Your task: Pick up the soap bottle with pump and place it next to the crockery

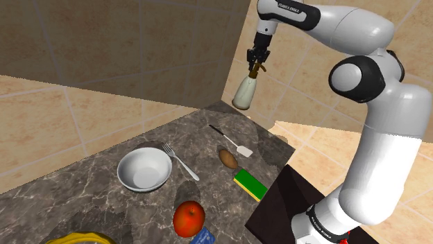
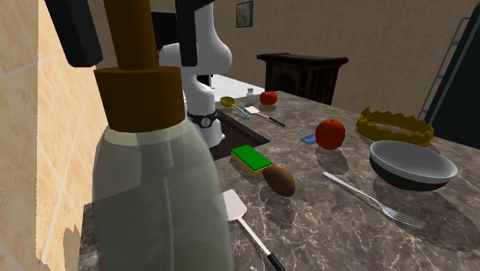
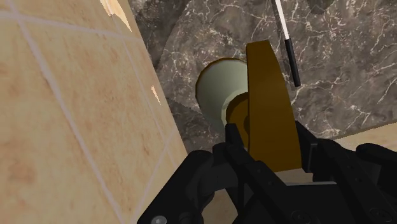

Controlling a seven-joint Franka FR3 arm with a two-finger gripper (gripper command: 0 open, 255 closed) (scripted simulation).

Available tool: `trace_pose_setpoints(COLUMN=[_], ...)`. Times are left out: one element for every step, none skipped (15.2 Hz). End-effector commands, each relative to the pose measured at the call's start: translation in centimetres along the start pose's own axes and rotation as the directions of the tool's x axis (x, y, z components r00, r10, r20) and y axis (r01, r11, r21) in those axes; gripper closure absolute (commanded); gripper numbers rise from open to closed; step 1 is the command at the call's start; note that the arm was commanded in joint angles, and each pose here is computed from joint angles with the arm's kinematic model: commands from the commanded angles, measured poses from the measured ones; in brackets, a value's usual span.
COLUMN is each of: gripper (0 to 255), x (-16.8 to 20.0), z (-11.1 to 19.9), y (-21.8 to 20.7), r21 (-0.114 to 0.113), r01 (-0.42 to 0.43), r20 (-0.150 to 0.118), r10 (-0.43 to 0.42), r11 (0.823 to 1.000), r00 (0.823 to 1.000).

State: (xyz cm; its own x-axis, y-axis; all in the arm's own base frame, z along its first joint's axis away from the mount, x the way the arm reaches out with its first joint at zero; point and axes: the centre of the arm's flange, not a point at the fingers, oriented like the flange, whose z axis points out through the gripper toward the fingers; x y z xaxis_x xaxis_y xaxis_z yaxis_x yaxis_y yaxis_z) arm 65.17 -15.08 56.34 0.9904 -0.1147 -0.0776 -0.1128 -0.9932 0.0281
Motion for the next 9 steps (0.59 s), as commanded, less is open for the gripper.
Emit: trace_pose_setpoints(gripper=[255, 255, 255, 255, 255, 255, 255, 255, 255], x=[-0.1, -0.2, -0.7, -1.2, -1.8, -2.3, -2.8, -3.3, -3.9], z=[-1.2, -1.6, -1.6, -1.6, -1.6, -1.6, -1.6, -1.6, -1.6], y=[0.1, 0.1, -1.1, -2.3, -3.5, -4.7, -5.9, -7.2, -8.4], r21=[0.000, 0.000, 0.000, 0.000, 0.000, 0.000, 0.000, 0.000, 0.000], r01=[0.000, 0.000, 0.000, 0.000, 0.000, 0.000, 0.000, 0.000, 0.000], r20=[0.000, 0.000, 0.000, 0.000, 0.000, 0.000, 0.000, 0.000, 0.000], r10=[0.000, 0.000, 0.000, 0.000, 0.000, 0.000, 0.000, 0.000, 0.000], r11=[1.000, 1.000, 1.000, 1.000, 1.000, 1.000, 1.000, 1.000, 1.000], r00=[1.000, 1.000, 1.000, 1.000, 1.000, 1.000, 1.000, 1.000, 1.000])
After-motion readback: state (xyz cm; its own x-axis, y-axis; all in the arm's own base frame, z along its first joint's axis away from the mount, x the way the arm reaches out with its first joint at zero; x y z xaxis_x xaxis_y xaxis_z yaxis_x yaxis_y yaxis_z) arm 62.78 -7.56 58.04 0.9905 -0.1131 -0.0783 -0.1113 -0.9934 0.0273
